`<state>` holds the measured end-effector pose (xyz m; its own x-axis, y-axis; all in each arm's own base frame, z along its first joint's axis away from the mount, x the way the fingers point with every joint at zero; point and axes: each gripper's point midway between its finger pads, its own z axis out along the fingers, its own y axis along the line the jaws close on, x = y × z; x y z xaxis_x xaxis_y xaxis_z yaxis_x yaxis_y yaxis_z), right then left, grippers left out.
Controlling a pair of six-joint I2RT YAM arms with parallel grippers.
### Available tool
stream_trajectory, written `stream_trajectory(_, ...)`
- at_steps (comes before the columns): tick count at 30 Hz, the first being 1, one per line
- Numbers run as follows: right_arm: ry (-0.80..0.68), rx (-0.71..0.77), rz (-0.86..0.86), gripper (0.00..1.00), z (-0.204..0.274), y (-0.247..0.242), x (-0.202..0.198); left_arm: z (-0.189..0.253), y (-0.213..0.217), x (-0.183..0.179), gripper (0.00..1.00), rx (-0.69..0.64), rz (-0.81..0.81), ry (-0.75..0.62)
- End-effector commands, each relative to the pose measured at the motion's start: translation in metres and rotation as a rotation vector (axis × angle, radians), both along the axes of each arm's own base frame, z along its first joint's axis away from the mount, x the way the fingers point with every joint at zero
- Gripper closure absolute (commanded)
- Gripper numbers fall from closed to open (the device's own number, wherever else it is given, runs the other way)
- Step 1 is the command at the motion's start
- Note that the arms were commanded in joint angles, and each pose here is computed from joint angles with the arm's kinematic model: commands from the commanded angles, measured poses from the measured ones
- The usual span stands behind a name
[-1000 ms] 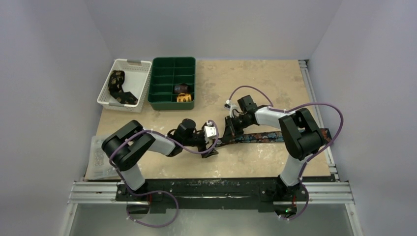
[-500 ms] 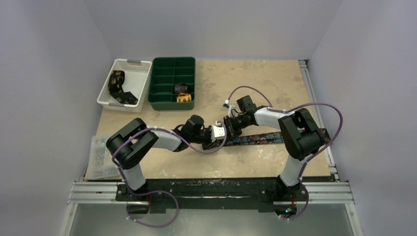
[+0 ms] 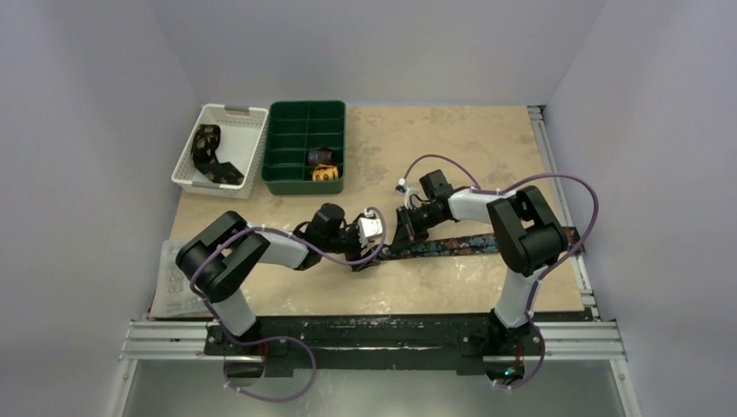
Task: Roll the ties
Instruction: Roll the tie at the center of the board.
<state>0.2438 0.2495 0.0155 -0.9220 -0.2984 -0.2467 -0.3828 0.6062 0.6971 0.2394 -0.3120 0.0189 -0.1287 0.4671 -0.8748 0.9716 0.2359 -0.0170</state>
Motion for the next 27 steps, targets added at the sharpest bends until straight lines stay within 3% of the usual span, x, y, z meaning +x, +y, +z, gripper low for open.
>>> stream_trajectory(1, -0.038, -0.143, 0.001, 1.00, -0.036, -0.020, 0.002, 0.007, -0.002, -0.004, 0.34, -0.075, 0.004, 0.023)
stream_trajectory(5, -0.038, -0.149, 0.000, 1.00, -0.038, -0.020, 0.002, 0.010, -0.009, -0.001, 0.40, -0.116, 0.011, 0.012)
stream_trajectory(13, -0.022, -0.151, -0.004, 1.00, -0.041, -0.021, 0.001, 0.047, -0.038, -0.004, 0.61, -0.185, -0.026, -0.034)
stream_trajectory(18, -0.021, -0.144, -0.001, 1.00, -0.042, -0.020, -0.001, 0.057, -0.057, 0.001, 0.65, -0.186, -0.024, -0.050)
stream_trajectory(23, -0.016, -0.127, 0.002, 1.00, -0.040, -0.017, 0.000, 0.028, -0.066, 0.002, 0.67, -0.092, -0.043, -0.042)
stream_trajectory(27, -0.009, -0.105, 0.010, 1.00, -0.037, -0.013, -0.003, 0.003, -0.061, 0.001, 0.62, -0.006, -0.048, -0.047)
